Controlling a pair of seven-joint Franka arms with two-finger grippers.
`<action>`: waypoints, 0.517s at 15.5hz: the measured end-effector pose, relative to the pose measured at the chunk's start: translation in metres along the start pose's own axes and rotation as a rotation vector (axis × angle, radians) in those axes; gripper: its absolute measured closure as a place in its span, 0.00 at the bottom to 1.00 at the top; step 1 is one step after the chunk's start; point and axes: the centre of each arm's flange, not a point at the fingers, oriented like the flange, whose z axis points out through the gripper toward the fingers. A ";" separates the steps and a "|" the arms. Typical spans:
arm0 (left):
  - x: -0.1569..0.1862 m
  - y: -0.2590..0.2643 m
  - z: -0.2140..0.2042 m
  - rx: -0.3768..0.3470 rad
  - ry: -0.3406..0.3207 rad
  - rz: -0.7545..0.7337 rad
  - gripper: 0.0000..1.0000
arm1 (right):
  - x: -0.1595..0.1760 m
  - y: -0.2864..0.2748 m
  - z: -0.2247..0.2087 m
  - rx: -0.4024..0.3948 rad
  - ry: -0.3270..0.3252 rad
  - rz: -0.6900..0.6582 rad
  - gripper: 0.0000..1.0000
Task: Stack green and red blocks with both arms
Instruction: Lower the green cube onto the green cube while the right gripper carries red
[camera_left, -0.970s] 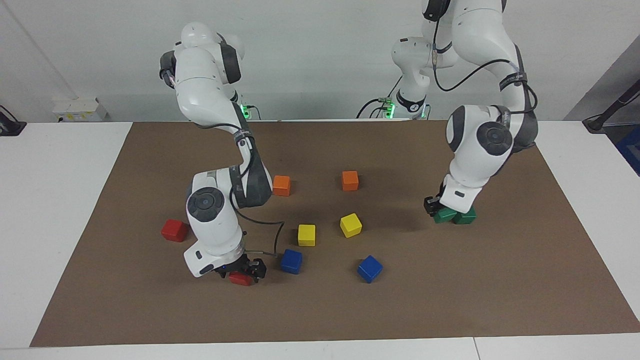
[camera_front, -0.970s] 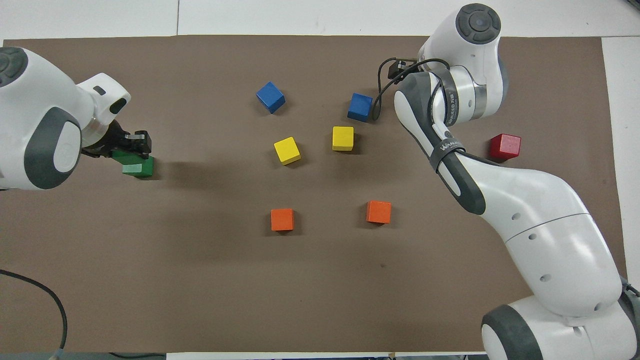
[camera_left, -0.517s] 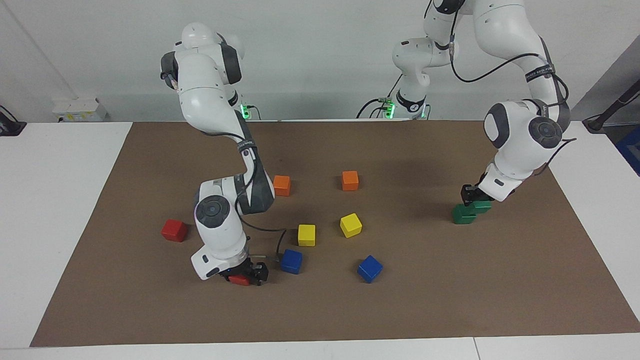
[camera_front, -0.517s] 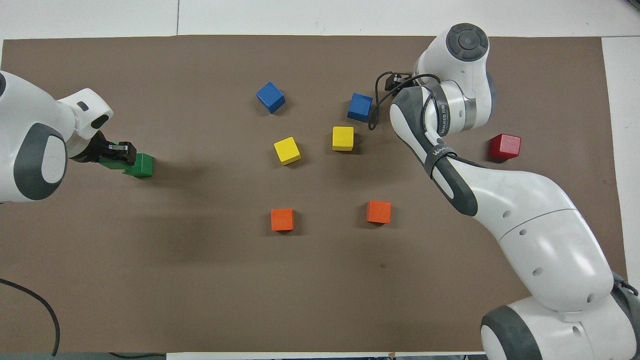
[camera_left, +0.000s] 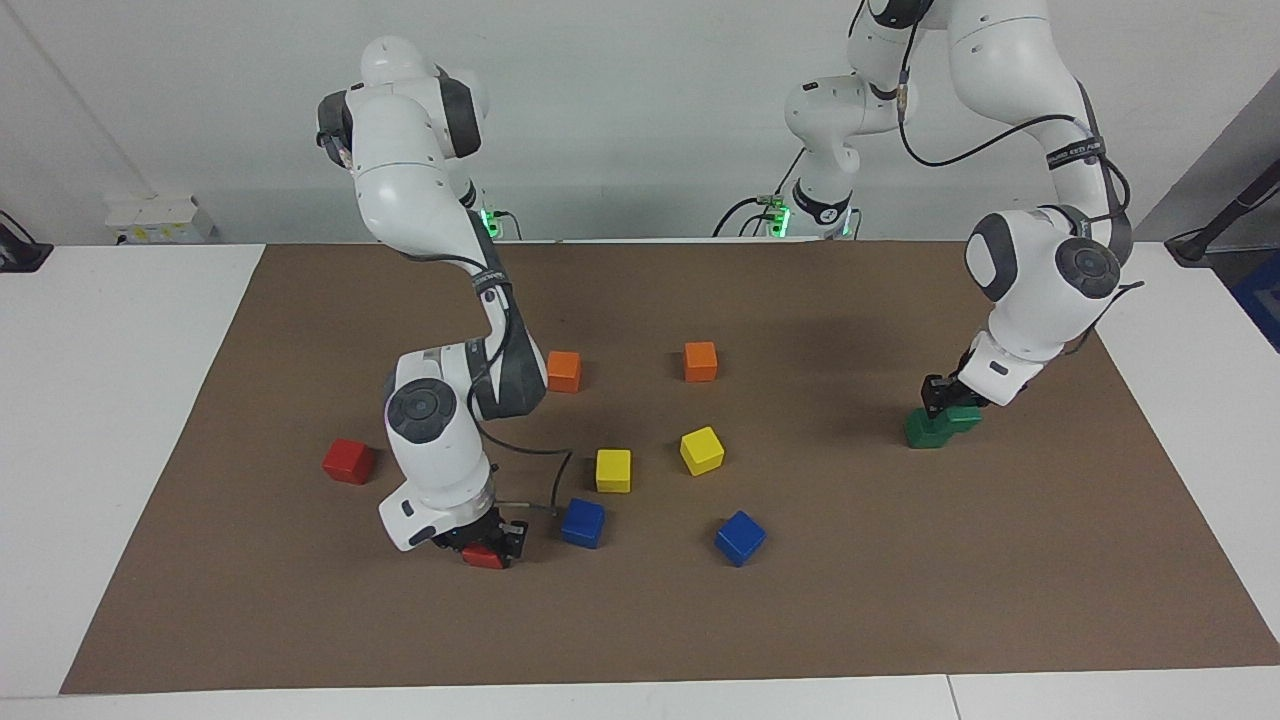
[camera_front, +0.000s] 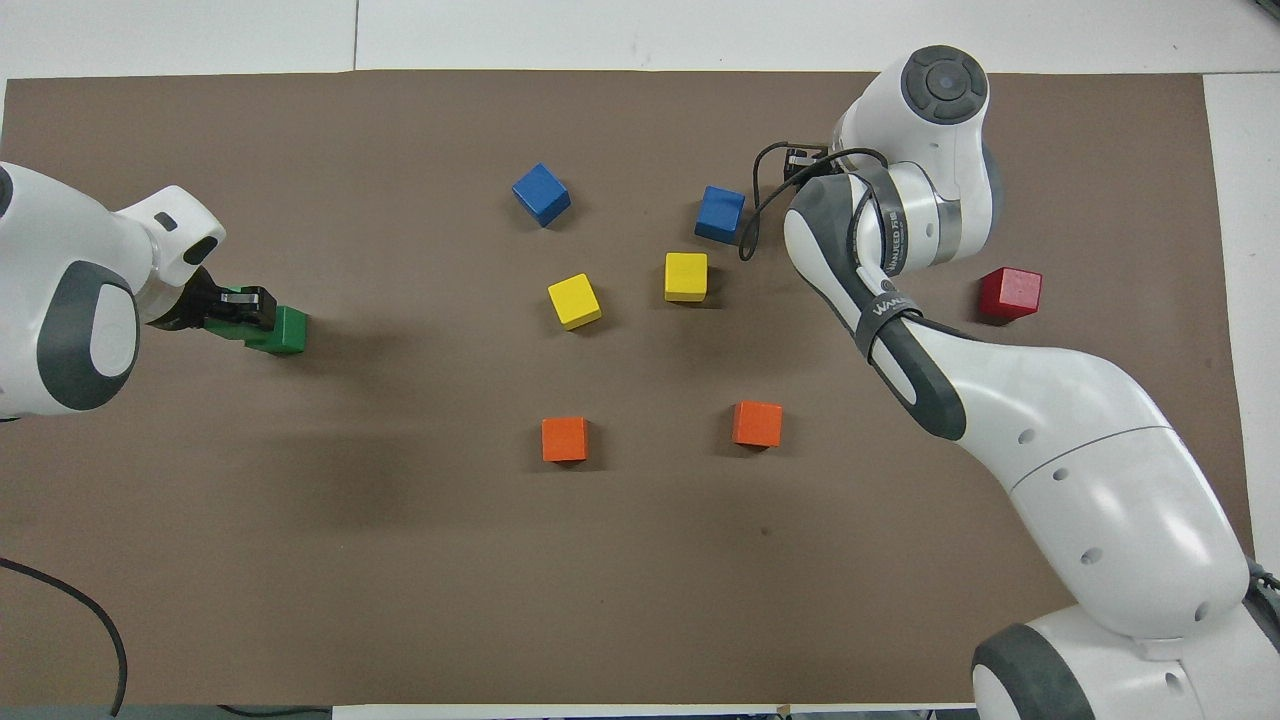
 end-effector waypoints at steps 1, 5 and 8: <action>0.000 0.000 0.000 -0.006 0.002 -0.003 0.45 | 0.000 0.001 0.000 -0.002 -0.003 0.001 0.44; 0.000 0.003 0.000 -0.010 0.006 -0.001 0.45 | -0.003 0.016 -0.024 -0.034 -0.077 -0.012 0.44; 0.000 0.004 0.003 -0.010 0.011 0.000 0.45 | 0.004 0.059 -0.082 -0.053 -0.127 -0.028 0.44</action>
